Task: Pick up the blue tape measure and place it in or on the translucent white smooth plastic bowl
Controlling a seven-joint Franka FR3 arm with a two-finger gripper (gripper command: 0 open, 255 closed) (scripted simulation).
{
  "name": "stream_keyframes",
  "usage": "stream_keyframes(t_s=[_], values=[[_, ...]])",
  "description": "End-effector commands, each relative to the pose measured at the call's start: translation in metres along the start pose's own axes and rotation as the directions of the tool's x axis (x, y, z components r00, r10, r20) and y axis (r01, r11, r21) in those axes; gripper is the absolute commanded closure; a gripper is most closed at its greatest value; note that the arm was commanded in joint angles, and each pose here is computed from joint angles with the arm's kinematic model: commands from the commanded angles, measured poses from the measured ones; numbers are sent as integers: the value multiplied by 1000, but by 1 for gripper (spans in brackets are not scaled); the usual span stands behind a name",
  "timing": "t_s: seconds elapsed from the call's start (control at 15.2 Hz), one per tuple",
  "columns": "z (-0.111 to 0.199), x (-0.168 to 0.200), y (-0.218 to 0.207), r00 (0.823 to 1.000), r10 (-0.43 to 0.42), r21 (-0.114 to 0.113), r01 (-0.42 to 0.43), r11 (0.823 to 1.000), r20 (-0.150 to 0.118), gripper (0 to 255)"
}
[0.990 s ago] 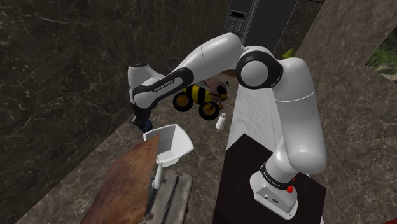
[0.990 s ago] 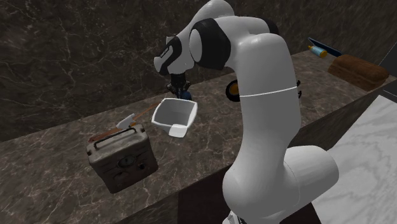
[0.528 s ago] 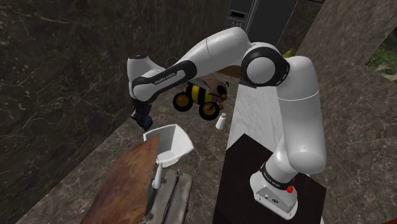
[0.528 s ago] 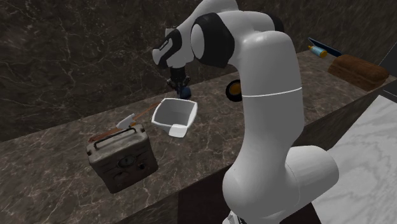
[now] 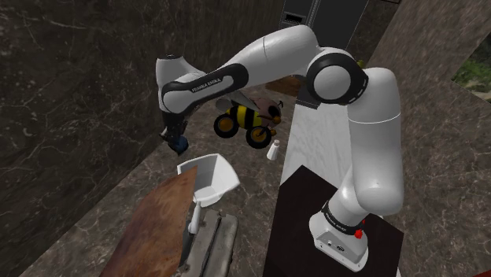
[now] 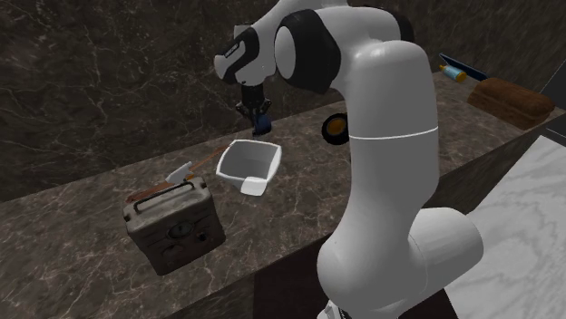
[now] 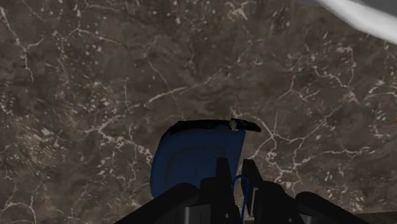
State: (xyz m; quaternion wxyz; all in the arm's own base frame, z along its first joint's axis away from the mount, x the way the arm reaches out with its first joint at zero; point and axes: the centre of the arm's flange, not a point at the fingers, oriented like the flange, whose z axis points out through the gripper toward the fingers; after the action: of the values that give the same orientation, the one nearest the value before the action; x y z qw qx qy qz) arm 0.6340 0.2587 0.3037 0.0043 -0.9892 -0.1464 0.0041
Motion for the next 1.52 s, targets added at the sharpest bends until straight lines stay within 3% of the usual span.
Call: stream_keyframes(t_s=[0.0, 1.45], values=[[-11, 0, 0, 1000, 0, 0, 0, 1000, 0, 255], [-128, 0, -1, 1000, 0, 0, 0, 1000, 0, 255]])
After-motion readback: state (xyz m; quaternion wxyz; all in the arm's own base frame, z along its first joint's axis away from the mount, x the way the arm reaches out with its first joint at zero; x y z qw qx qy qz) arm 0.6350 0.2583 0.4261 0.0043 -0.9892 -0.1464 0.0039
